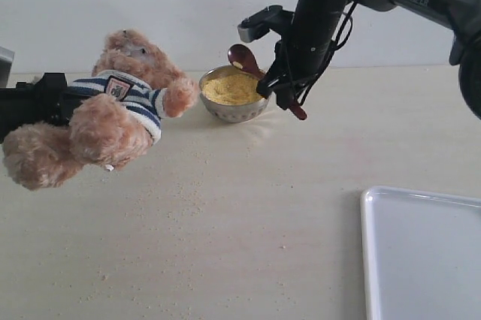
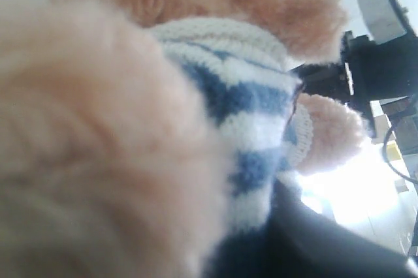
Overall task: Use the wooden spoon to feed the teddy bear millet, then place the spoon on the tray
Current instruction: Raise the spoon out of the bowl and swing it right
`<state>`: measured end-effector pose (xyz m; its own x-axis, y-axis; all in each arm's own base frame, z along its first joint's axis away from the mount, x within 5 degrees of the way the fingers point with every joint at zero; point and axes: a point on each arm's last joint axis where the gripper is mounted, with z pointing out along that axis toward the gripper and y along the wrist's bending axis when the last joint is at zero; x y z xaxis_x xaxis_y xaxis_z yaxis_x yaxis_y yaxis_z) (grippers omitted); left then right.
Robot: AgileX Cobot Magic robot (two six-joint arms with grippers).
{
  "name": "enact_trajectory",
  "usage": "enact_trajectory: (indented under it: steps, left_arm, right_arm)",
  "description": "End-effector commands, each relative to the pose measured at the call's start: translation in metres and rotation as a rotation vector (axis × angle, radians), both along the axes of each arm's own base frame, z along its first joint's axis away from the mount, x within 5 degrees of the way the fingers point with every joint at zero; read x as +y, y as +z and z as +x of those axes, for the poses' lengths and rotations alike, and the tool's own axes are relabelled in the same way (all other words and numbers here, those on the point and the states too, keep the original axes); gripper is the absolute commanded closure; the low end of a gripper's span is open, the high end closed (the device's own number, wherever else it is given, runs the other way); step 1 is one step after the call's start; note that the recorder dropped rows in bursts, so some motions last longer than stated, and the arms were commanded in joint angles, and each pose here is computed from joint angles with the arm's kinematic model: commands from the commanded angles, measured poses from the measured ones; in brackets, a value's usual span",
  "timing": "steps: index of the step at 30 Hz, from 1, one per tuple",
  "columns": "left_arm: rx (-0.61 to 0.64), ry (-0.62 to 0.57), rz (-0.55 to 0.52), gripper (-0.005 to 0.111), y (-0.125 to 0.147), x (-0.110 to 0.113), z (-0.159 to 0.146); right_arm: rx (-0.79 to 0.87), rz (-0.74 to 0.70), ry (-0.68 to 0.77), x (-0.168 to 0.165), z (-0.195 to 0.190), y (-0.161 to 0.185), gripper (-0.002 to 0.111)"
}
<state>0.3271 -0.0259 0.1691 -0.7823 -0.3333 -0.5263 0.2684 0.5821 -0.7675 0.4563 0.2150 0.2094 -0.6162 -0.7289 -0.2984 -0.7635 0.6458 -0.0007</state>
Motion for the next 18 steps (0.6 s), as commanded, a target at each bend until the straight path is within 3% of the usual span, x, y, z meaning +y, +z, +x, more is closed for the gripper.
enact_trajectory:
  steps: [1, 10, 18]
  left_arm:
    - [-0.017, 0.005, -0.017, 0.102, 0.002, 0.001, 0.001]
    - [-0.017, -0.001, -0.014, 0.102, 0.002, 0.001, 0.000]
    - [-0.011, 0.004, 0.003, 0.102, 0.001, 0.001, 0.000]
  right_arm:
    - [-0.025, 0.094, -0.066, -0.003, -0.008, 0.038, 0.108]
    - [0.146, 0.057, -0.122, -0.017, -0.049, 0.022, 0.108]
    - [0.197, 0.056, -0.132, -0.037, -0.099, 0.043, 0.108]
